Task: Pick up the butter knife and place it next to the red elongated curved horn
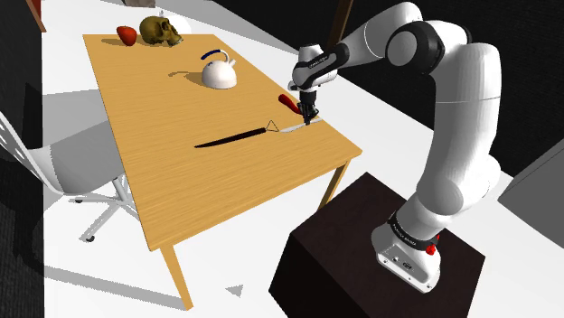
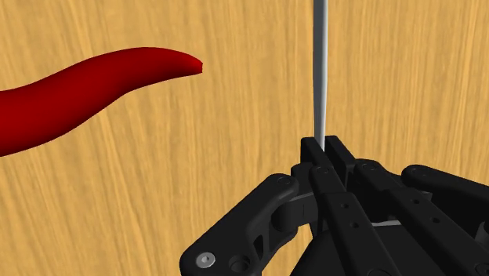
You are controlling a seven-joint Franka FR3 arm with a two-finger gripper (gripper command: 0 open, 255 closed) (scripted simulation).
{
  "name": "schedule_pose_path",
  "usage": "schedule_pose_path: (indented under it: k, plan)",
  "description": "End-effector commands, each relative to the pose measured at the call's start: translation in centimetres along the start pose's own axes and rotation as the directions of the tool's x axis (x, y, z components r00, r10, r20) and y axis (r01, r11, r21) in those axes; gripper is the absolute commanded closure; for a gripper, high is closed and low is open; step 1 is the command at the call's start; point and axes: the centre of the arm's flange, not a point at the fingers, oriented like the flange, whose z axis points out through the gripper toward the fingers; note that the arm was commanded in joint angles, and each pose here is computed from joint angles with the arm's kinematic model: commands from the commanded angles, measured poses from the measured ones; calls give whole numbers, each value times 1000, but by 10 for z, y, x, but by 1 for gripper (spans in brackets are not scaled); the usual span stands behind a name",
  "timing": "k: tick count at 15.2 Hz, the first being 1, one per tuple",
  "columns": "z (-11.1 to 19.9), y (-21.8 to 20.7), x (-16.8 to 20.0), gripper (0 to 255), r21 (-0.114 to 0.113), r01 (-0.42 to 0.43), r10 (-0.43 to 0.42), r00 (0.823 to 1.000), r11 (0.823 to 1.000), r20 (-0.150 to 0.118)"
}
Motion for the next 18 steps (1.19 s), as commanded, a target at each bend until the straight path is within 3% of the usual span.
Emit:
schedule_pose_path:
  k: [1,2,7,11,18]
  plan:
    - [0,0,0,255,0,0,0,1000,1000,0]
    - [0,0,0,0,0,0,0,1000,1000,0]
    - [0,0,0,0,0,0,0,1000,1000,0]
    - [-50,0,0,0,0,0,0,1000,1000,0]
    - [-50,0,0,0,0,0,0,1000,1000,0]
